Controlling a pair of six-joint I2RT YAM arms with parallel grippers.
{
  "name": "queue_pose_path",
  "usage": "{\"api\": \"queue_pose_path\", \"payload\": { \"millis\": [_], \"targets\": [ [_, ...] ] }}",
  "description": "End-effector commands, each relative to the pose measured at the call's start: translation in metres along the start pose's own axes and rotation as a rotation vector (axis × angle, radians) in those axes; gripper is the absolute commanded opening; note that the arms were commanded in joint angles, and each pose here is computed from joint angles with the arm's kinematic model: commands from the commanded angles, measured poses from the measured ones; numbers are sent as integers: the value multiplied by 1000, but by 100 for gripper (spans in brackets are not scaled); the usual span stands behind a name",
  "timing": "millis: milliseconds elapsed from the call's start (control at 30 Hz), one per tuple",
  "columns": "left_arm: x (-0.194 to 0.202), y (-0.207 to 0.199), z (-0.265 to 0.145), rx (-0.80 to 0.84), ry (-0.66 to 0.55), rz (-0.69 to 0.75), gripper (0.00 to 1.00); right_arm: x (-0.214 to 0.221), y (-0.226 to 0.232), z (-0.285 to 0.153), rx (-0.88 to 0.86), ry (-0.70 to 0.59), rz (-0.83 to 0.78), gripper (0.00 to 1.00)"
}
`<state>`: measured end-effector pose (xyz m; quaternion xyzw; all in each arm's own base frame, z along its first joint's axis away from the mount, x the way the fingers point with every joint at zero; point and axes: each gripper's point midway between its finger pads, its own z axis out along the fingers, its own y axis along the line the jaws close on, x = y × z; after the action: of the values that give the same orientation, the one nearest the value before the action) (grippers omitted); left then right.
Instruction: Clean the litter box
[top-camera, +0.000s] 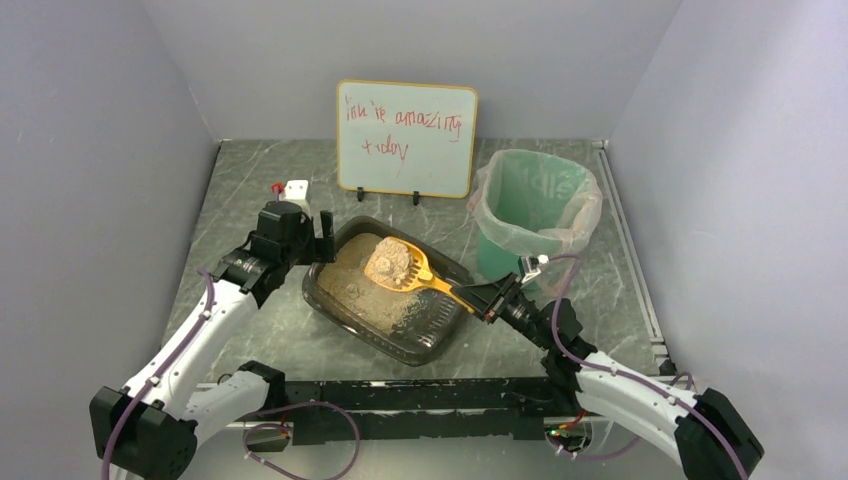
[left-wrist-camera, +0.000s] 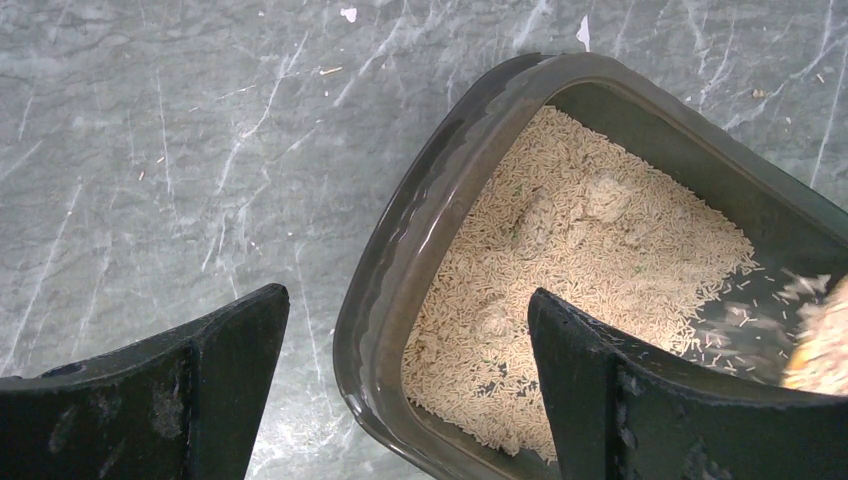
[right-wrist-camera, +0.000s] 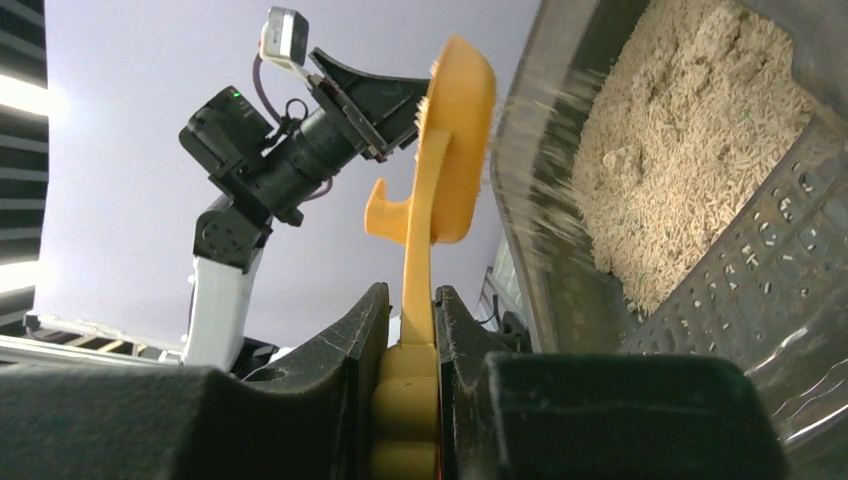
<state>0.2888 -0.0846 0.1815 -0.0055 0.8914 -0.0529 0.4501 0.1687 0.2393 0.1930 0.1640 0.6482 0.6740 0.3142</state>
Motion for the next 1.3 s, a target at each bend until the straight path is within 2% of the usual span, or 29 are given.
{"api": "queue_pose_path", "payload": {
  "millis": [0, 67, 167, 233, 267, 333, 433, 500, 533, 600, 700, 800, 900, 1000, 1133, 1233, 1267],
  "targets": [
    [-14, -4, -6, 26, -60, -2, 95, 14, -16, -13, -3, 55, -28, 0],
    [-15, -4, -6, 23, -62, -2, 95, -6, -24, -18, 12, -52, 34, 0],
    [-15, -6, -6, 32, -62, -2, 95, 15, -7, -7, -8, 62, -54, 0],
    [-15, -4, -6, 24, -59, -1, 95, -1, -17, -16, -10, -31, 7, 0],
    [-14, -5, -6, 27, -54, -1, 95, -2, -14, -15, -21, -39, -3, 0],
    [-15, -5, -7, 35, -64, -2, 95, 12, -5, -11, -38, 48, -40, 0],
    [-15, -4, -7, 29, -64, -1, 95, -4, -17, -18, -17, -40, 18, 0],
    [-15, -7, -7, 40, -63, 0, 95, 11, 0, -10, -46, 45, -49, 0],
    [-15, -6, -6, 38, -63, 1, 95, 13, 1, -10, -57, 55, -45, 0],
    [-14, -6, -5, 32, -56, 1, 95, 2, -9, -13, -27, -16, -7, 0],
    [-15, -6, -5, 35, -60, 1, 95, 17, 0, -12, -60, 72, -51, 0],
    [-13, -6, -6, 35, -55, 0, 95, 0, -8, -14, -30, -26, -37, 0],
    [-16, -6, -5, 36, -65, 0, 95, 14, 10, -10, -72, 72, -85, 0],
    [-12, -7, -4, 38, -44, 4, 94, -3, -5, -17, -40, -42, -51, 0],
    [-17, -5, -6, 34, -70, 0, 95, 14, 8, -18, -93, 70, -65, 0],
    [-13, -6, -7, 40, -51, 1, 94, -5, -9, -24, -41, -53, -31, 0],
    [-14, -9, -8, 57, -64, 0, 94, -5, -5, -21, -44, -49, -49, 0]
  ]
}}
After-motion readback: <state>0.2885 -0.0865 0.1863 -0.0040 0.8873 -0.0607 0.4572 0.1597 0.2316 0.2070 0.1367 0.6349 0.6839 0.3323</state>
